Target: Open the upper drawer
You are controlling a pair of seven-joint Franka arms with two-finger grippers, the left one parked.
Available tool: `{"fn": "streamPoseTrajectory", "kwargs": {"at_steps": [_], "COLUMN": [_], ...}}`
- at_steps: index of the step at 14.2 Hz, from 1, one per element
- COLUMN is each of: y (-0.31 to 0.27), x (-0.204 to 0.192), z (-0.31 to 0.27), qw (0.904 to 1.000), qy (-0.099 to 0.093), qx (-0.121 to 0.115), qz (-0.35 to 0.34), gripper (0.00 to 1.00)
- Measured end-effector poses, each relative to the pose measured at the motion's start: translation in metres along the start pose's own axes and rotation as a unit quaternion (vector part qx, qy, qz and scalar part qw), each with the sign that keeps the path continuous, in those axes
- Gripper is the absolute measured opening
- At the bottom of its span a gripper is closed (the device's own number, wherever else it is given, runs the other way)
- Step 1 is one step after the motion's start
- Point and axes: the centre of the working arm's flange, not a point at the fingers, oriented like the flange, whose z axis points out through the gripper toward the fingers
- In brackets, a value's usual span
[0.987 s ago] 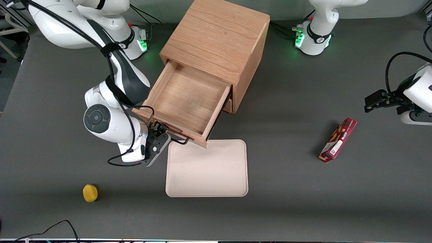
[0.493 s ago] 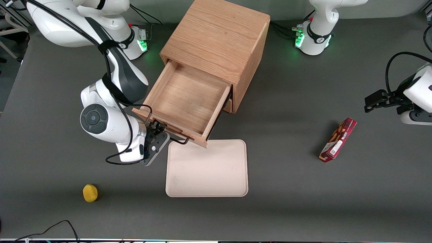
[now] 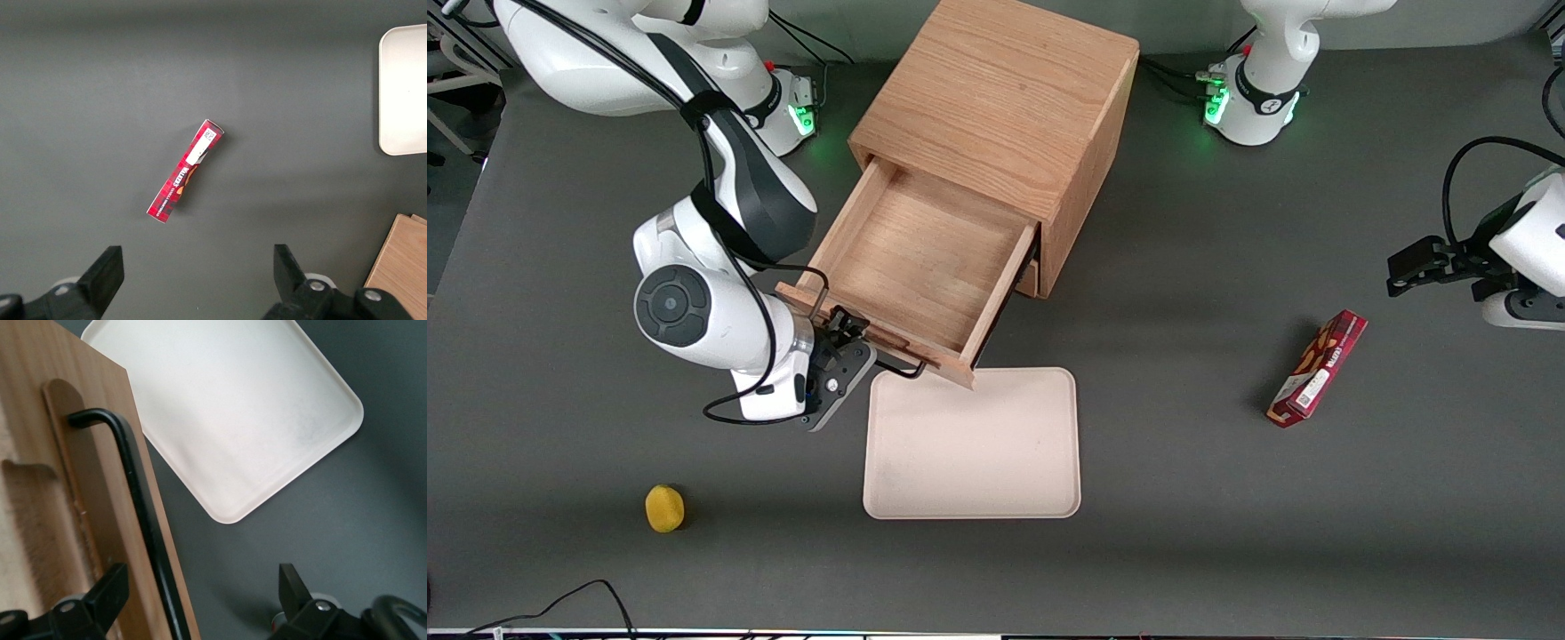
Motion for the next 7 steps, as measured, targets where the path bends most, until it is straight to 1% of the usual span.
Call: {"fn": "streamPoseTrajectory", "kwargs": {"at_steps": [3,7], "y": [-0.01,-0.024], "x": [-0.009,-0.033], "z": [-0.037,-0.097], "qw": [0.9999,0.9996], "qy": [-0.005,-0.004], "qx": [-0.007,-0.019], "qz": [0.008,0.023], "gripper": [1.0,1.0]}}
